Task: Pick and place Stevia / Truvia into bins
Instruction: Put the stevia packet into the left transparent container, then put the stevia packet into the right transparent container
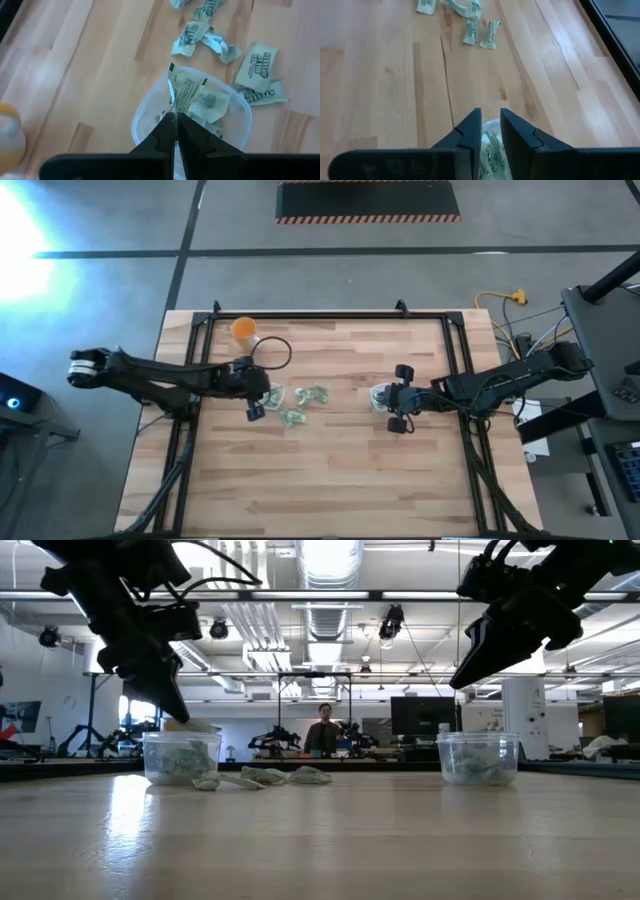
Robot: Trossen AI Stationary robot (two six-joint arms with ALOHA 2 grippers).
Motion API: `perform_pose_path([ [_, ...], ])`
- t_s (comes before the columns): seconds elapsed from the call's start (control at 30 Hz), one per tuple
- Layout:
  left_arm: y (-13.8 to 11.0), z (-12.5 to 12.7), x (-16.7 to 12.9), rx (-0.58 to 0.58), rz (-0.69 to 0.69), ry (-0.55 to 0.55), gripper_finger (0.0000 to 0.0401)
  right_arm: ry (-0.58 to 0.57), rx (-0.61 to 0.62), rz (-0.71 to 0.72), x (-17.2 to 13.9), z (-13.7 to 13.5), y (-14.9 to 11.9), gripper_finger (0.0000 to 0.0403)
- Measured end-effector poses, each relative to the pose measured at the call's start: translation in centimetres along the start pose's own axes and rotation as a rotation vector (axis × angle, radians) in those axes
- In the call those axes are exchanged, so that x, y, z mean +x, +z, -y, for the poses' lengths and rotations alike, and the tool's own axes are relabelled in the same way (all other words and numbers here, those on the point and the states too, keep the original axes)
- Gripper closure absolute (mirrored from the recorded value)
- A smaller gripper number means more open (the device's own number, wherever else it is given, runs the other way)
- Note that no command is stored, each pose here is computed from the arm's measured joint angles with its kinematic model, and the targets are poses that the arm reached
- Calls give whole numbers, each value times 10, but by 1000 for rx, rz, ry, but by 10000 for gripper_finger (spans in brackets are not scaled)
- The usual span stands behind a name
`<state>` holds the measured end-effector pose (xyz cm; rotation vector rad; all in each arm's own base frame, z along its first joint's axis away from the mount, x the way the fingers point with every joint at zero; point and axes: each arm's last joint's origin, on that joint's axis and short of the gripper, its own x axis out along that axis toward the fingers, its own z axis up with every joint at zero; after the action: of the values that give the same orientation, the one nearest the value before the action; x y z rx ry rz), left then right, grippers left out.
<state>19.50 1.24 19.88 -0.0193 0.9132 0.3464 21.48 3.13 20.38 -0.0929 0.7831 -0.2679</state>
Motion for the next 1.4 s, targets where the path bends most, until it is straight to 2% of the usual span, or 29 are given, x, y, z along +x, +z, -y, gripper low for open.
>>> perform_pose_path([
  [0.47, -11, 1, 6, -21, -38, -29, 396, 8, 4, 50, 0, -1, 5, 338],
  [0.6, -12, 2, 9, -14, -55, -26, 366, 12, 7, 77, 1, -1, 6, 338],
  [0.73, -11, 2, 9, -15, -51, -27, 321, 29, 5, 181, 2, -3, 11, 341],
  [0.97, -12, -1, 0, -21, -30, -31, 267, 180, -55, 399, 10, -13, 22, 336],
  [1.1, -14, -3, -8, -48, -25, -33, 260, 175, -55, 410, 27, -19, 25, 328],
  [1.3, -14, -5, -21, -78, 32, -52, 260, 154, -78, 355, 69, -29, 32, 312],
  [1.4, -14, -3, -26, -71, 59, -68, 260, 199, -97, 320, 90, -35, 40, 302],
])
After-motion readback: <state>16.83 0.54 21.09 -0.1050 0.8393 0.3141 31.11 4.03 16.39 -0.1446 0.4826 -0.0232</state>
